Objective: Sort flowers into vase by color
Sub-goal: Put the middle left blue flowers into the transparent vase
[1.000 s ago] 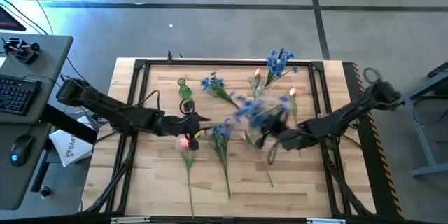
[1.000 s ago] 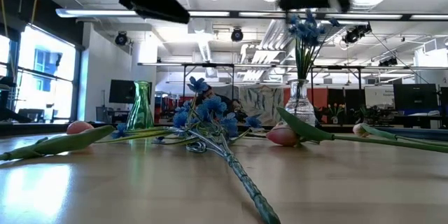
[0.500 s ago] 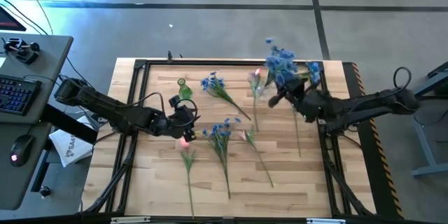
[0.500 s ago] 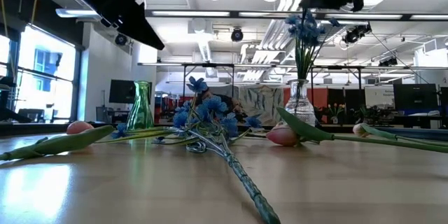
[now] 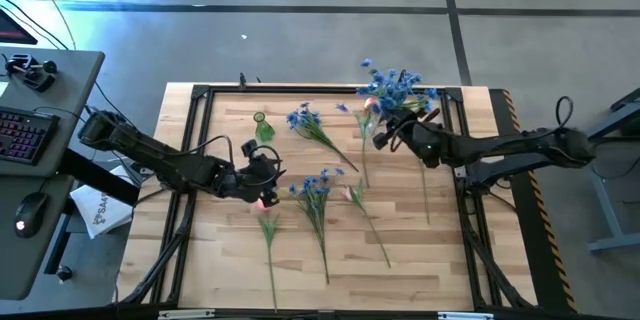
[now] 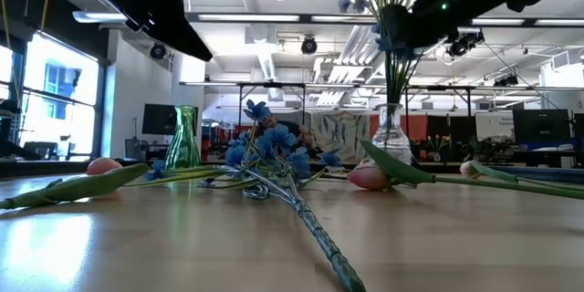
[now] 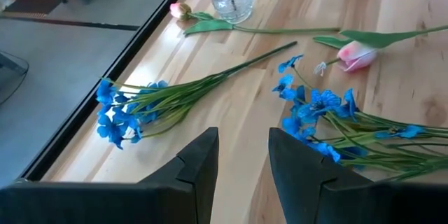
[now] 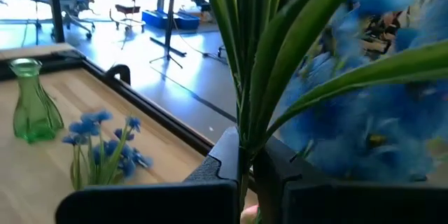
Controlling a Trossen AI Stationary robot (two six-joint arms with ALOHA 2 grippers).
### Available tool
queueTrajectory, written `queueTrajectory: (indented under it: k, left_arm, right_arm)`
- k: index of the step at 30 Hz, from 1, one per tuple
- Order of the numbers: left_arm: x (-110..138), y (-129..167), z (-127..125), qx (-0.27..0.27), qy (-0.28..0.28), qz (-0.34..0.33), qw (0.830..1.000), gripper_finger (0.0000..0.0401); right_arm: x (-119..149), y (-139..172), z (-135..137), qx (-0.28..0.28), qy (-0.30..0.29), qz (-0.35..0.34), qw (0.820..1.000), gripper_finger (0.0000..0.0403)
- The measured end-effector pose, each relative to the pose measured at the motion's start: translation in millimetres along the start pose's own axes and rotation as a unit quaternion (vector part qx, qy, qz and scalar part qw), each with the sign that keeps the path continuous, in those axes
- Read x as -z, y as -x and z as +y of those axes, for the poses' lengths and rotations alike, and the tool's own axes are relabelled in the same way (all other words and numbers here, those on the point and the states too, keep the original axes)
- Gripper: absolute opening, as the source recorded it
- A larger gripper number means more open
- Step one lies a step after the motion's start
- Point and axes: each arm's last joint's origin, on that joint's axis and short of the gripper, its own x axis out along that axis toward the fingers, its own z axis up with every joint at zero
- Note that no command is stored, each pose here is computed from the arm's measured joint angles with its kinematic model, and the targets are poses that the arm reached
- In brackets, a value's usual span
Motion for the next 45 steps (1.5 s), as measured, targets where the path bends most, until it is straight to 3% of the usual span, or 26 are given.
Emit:
queueTrajectory:
  k: [11, 22, 27, 36, 42, 45]
  left_arm:
    - [-0.1, 0.3, -0.4, 0.001, 0.001, -0.001, 1.000, 0.0115]
    - [-0.1, 0.3, -0.4, 0.001, 0.009, -0.001, 1.000, 0.0115]
    - [-0.1, 0.2, -0.3, 0.001, 0.009, -0.001, 1.000, 0.0115]
    - [-0.1, 0.2, -0.4, 0.002, 0.010, -0.001, 1.000, 0.0115]
    - [-0.1, 0.2, -0.4, 0.002, 0.009, 0.000, 1.000, 0.0115]
    - [-0.1, 0.2, -0.4, 0.002, 0.009, 0.000, 1.000, 0.0115]
  right_arm:
    - [12.9, -3.7, 3.6, 0.003, -0.047, 0.041, 0.998, 0.0017]
    - [29.5, -9.5, -3.5, -0.068, -0.085, 0.130, 0.986, 0.0174]
    - [34.0, -4.3, -15.0, -0.079, -0.107, 0.178, 0.975, 0.0216]
    - [27.2, 17.1, -31.7, -0.131, -0.134, 0.204, 0.961, 0.0224]
    - [36.3, 29.2, -29.8, -0.229, -0.138, 0.273, 0.924, 0.0224]
    - [42.8, 28.0, -15.5, -0.270, -0.123, 0.239, 0.924, 0.0224]
